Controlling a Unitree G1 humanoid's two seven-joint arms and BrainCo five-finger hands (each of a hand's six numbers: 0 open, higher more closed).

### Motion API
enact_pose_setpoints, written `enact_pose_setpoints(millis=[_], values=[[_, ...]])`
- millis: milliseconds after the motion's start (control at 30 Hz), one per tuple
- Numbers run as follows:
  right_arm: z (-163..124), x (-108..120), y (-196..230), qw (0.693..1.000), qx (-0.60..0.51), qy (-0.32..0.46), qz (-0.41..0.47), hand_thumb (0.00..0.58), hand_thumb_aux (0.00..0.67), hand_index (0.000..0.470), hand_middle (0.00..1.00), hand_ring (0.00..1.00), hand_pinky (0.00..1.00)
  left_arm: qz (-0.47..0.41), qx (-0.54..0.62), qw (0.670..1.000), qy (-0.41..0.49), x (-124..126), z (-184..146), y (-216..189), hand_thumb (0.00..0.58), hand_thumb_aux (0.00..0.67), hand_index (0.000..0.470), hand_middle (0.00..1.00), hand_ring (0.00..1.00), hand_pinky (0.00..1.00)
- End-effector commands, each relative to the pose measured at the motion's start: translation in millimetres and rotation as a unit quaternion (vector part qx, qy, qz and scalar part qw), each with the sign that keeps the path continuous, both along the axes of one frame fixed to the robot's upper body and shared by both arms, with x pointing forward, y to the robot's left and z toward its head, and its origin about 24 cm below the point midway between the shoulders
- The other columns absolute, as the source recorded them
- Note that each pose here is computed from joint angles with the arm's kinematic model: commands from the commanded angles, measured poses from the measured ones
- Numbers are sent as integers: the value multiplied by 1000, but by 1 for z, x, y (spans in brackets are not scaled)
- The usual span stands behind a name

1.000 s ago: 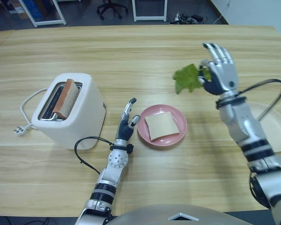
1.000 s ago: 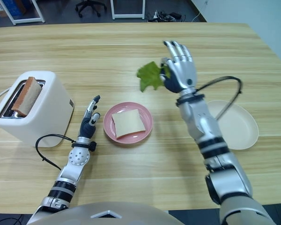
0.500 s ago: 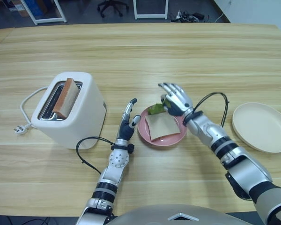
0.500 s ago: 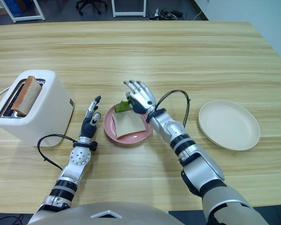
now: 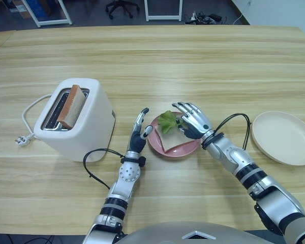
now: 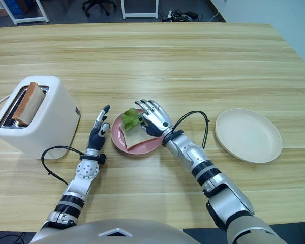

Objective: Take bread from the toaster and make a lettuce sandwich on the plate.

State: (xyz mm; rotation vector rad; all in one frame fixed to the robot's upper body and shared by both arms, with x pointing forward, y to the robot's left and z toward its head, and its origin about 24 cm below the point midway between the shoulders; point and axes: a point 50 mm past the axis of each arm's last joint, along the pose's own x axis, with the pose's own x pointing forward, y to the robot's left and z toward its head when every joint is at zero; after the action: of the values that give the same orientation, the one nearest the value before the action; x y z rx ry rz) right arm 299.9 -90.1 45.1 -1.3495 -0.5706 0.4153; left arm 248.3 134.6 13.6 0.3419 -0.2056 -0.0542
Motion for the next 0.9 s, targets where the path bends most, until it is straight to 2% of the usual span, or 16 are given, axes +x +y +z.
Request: enact_pose_setpoints(millis=[33, 467, 500, 533, 567, 600, 633, 667, 767, 900], values=[[3, -7, 1, 1000, 12, 5, 5, 580, 670, 470, 0, 0, 0, -2, 7, 1000, 7, 0, -3, -1, 0, 0, 0, 0, 0, 0], [-15, -29, 1, 998, -16, 52, 27, 580, 670, 470, 0, 0, 0, -4, 10, 1000, 13, -1, -7, -5, 0, 0, 0, 0, 0, 0], [-17, -29, 0, 998, -23, 57, 25, 579, 646, 453, 0, 0, 0, -4, 10, 1000, 13, -1, -7, -4, 0, 0, 0, 0, 0, 0], [-18, -29, -1, 998, -28, 60, 24, 548, 512, 359, 0, 0, 0, -4, 11, 1000, 13, -1, -7, -4, 0, 0, 0, 0, 0, 0], [-19, -29, -2, 997, -29, 62, 22, 462, 368, 258, 0, 0, 0, -4, 11, 1000, 13, -1, -7, -4, 0, 0, 0, 0, 0, 0], [-18, -30, -4, 998, -27, 61, 20, 352, 250, 175, 0, 0, 0, -3, 12, 1000, 13, -1, -7, -4, 0, 0, 0, 0, 0, 0], [-17, -31, -4, 998, -22, 58, 19, 40, 24, 17, 0, 0, 0, -3, 12, 1000, 13, -1, -7, -4, 0, 0, 0, 0, 0, 0], [-14, -31, -5, 998, -16, 54, 19, 0, 0, 0, 0, 0, 0, -3, 13, 1000, 13, -1, -7, -4, 0, 0, 0, 0, 0, 0], [-4, -32, -8, 999, 10, 36, 16, 0, 0, 0, 0, 0, 0, -2, 15, 1000, 12, -1, -7, -3, 0, 0, 0, 0, 0, 0], [27, -32, -17, 994, 109, 21, 8, 0, 0, 0, 0, 0, 0, -2, 23, 1000, -6, -1, -2, -3, 0, 0, 0, 0, 0, 0]])
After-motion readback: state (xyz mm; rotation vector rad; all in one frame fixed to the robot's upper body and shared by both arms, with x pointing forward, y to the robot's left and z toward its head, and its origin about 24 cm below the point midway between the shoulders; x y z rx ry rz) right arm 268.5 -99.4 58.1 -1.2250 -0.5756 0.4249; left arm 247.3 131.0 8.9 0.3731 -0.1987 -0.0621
